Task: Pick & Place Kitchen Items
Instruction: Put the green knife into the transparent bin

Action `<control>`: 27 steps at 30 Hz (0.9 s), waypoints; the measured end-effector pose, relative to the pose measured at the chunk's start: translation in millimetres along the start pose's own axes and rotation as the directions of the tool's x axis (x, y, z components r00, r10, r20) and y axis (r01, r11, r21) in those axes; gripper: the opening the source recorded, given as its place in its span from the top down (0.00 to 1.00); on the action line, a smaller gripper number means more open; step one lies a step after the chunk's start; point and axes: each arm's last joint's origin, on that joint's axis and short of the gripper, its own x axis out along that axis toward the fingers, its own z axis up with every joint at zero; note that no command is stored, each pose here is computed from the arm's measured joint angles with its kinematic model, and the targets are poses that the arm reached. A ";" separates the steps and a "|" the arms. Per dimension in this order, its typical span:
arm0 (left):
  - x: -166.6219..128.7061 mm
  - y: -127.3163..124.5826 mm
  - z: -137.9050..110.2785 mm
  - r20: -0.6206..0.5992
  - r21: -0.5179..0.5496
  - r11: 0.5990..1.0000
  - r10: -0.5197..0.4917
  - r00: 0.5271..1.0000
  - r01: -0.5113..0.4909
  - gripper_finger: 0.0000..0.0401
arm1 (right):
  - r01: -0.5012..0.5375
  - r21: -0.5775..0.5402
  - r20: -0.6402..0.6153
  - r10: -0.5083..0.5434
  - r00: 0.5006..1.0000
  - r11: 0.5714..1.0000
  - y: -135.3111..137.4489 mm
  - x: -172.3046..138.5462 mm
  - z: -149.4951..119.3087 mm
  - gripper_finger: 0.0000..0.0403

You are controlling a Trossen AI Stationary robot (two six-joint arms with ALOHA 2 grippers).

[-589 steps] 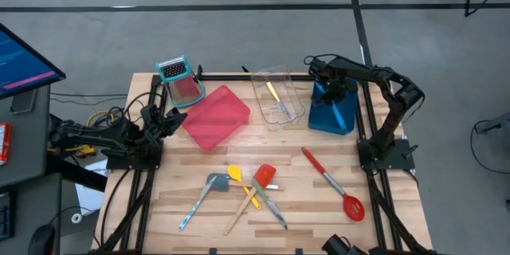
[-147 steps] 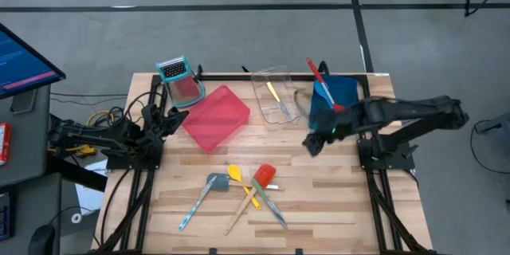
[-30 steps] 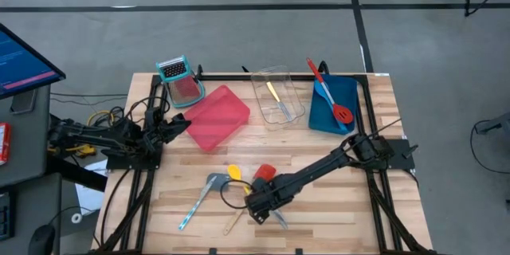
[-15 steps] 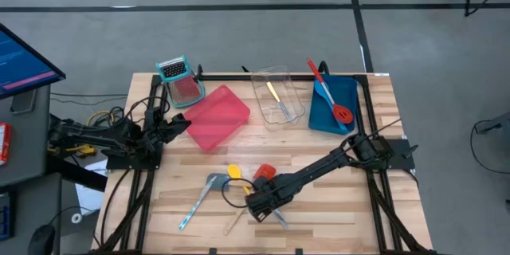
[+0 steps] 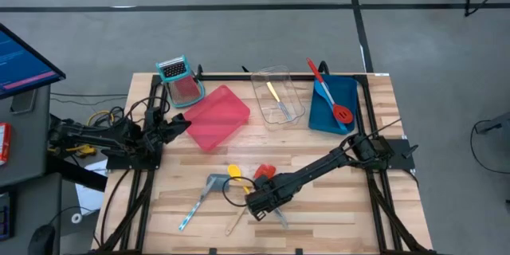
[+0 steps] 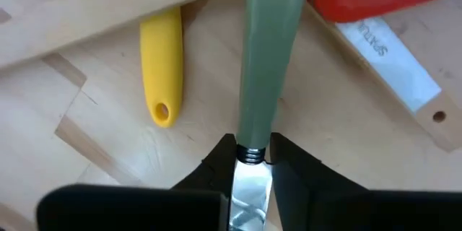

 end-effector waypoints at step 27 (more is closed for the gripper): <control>0.0 -1.3 -0.1 -0.018 -0.020 0.999 -0.031 0.999 0.030 0.67 | -0.146 0.027 0.053 0.144 0.988 0.989 0.2 -64.0 -7.3 0.84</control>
